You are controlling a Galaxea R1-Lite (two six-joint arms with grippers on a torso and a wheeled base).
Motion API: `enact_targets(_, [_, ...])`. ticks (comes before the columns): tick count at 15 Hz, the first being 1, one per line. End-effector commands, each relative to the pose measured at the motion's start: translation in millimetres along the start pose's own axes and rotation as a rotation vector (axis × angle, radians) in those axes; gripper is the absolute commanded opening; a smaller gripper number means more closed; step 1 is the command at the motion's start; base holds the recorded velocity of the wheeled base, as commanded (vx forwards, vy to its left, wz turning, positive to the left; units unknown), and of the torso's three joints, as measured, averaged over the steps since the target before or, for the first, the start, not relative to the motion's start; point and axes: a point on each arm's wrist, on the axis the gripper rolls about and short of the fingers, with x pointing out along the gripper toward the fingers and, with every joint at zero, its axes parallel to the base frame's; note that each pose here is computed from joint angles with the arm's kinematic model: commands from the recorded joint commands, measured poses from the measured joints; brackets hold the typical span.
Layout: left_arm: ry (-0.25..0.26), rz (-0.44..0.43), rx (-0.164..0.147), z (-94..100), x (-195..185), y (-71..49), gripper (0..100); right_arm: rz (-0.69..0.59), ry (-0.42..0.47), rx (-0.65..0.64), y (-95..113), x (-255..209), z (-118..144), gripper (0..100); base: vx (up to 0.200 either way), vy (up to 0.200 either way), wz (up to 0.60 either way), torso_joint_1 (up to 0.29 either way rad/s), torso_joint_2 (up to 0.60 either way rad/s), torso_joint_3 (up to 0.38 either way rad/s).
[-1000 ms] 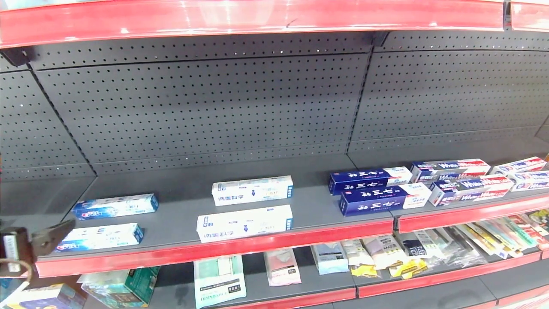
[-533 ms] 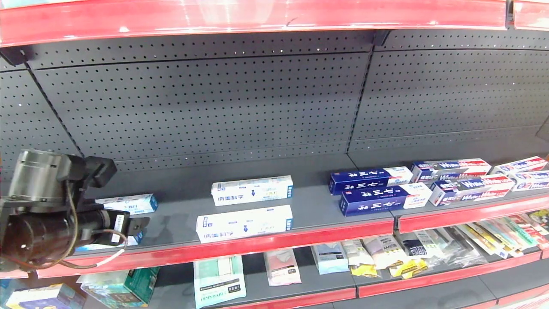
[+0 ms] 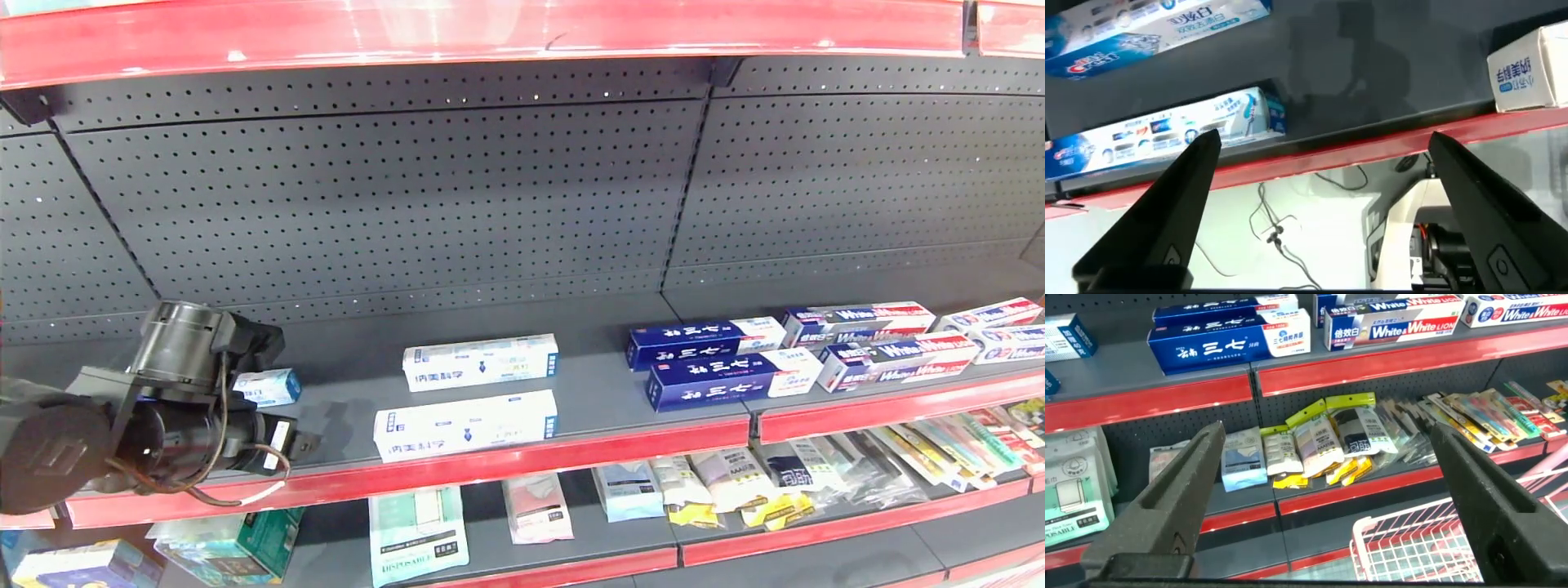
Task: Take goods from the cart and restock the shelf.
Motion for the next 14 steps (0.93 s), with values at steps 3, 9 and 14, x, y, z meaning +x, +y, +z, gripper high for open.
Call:
enact_targets(3, [0.017,-0.021,0.026,12.8,19.7,-13.5,100,0.0,0.003,0.0,0.0,0.2,-0.1,100,0.0,0.0,0.0,0.0,0.0,0.0])
enact_targets(9, [0.014,-0.037,0.043,17.1,34.1,-24.5,100,0.0,0.003,0.0,0.0,0.2,-0.1,100,0.0,0.0,0.0,0.0,0.0,0.0])
enact_targets(14, [0.017,-0.046,0.055,17.9,39.1,-31.0,100,0.0,0.001,0.0,0.0,0.1,0.3,100,0.0,0.0,0.0,0.0,0.0,0.0])
